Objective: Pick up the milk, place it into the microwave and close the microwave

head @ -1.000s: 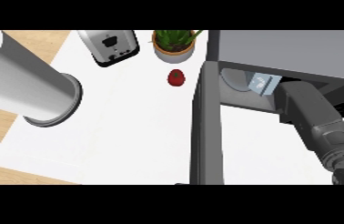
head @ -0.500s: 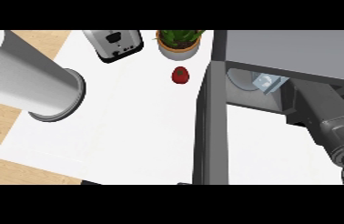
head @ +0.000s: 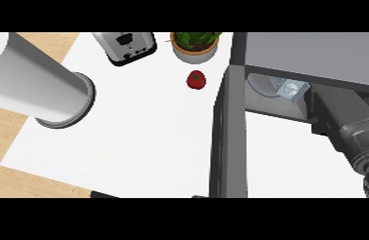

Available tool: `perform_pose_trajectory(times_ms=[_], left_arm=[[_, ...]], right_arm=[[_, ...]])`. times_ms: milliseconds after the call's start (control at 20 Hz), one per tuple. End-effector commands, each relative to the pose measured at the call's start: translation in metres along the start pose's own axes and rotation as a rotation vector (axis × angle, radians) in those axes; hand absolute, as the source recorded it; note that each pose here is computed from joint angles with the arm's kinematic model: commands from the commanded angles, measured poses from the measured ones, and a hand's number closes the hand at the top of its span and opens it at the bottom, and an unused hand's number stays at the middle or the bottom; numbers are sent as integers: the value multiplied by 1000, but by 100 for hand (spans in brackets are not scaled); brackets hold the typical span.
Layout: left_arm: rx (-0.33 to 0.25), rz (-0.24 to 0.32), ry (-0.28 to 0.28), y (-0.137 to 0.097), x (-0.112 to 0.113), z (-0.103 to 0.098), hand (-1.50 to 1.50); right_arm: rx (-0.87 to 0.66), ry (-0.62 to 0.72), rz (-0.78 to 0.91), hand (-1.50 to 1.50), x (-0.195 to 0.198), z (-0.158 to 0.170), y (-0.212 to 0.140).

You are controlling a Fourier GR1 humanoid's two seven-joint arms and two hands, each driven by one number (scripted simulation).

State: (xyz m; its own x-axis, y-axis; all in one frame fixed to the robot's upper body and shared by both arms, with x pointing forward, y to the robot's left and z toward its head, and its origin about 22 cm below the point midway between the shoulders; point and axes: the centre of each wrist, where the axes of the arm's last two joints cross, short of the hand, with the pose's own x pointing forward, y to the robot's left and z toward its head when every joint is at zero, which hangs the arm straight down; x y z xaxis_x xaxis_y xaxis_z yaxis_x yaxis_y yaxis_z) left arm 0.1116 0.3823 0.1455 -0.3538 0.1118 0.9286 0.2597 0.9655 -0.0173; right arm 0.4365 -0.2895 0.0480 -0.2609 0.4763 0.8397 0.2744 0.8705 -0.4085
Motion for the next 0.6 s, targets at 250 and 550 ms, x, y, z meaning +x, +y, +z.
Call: perform_pose_trajectory(times_ms=[250,550], left_arm=[[-27,-9,10,1,-4,-10,-150],[-44,18,35,-2,-16,-14,-150]], right_arm=[[56,23,42,-150,49,-24,46],[60,-11,28,-150,69,-29,68]])
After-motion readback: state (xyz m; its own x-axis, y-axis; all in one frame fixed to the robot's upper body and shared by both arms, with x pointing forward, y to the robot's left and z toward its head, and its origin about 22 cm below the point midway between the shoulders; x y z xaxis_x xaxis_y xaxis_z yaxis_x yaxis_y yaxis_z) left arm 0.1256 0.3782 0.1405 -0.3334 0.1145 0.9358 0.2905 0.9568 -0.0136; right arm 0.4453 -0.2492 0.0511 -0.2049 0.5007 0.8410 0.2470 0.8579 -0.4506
